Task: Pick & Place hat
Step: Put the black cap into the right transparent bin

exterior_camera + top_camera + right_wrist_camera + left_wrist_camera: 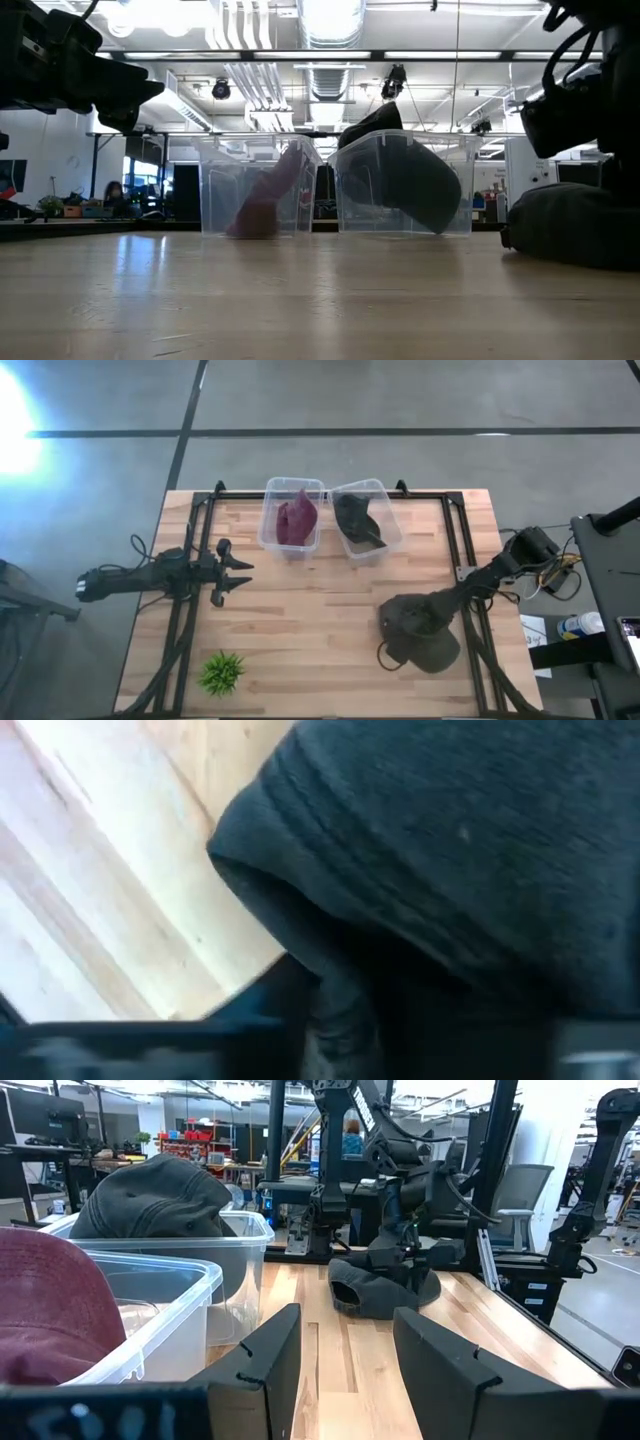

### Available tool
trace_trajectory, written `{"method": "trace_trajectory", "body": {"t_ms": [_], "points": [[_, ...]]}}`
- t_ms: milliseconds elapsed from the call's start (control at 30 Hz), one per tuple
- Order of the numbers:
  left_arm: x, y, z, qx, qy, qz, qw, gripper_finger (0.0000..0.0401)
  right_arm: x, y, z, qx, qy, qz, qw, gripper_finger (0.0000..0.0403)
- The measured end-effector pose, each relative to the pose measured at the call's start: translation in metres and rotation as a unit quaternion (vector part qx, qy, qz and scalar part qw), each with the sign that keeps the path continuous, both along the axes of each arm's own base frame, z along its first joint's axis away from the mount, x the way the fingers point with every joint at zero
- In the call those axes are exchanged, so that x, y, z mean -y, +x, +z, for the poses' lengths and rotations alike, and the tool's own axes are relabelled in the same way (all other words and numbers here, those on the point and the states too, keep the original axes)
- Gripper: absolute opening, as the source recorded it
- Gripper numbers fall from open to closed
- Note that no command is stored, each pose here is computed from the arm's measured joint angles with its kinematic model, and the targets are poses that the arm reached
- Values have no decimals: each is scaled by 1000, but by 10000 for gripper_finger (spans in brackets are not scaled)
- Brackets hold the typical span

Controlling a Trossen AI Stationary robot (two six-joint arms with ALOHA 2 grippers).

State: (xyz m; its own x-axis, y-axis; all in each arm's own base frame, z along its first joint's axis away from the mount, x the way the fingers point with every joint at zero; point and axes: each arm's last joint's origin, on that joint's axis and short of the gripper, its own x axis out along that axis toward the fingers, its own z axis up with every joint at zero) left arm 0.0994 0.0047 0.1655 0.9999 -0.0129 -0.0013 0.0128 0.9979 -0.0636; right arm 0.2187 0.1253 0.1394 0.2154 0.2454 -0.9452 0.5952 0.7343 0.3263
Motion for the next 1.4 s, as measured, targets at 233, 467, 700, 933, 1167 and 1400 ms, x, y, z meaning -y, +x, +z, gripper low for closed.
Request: {"method": "trace_trajectory", "body": {"t_ms": [233, 467, 700, 933, 1167, 1400], "points": [[0, 0, 0, 0, 0, 0, 1000, 155, -5, 8, 18, 42, 35, 4, 998, 14], [0, 0, 0, 0, 0, 0, 1000, 155, -2, 12, 100, 248, 60, -33, 966, 11], [0, 0, 0, 0, 0, 0, 1000, 155, 38, -26, 177, 455, -50, -154, 876, 10], [0, 0, 0, 0, 0, 0, 1000, 155, 86, -56, 238, 559, -193, -186, 785, 9], [0, 0, 0, 0, 0, 0, 1000, 155, 146, -56, 257, 531, -278, -205, 773, 9], [0, 0, 0, 0, 0, 0, 1000, 155, 228, -25, 244, 544, -180, -151, 805, 9]]}}
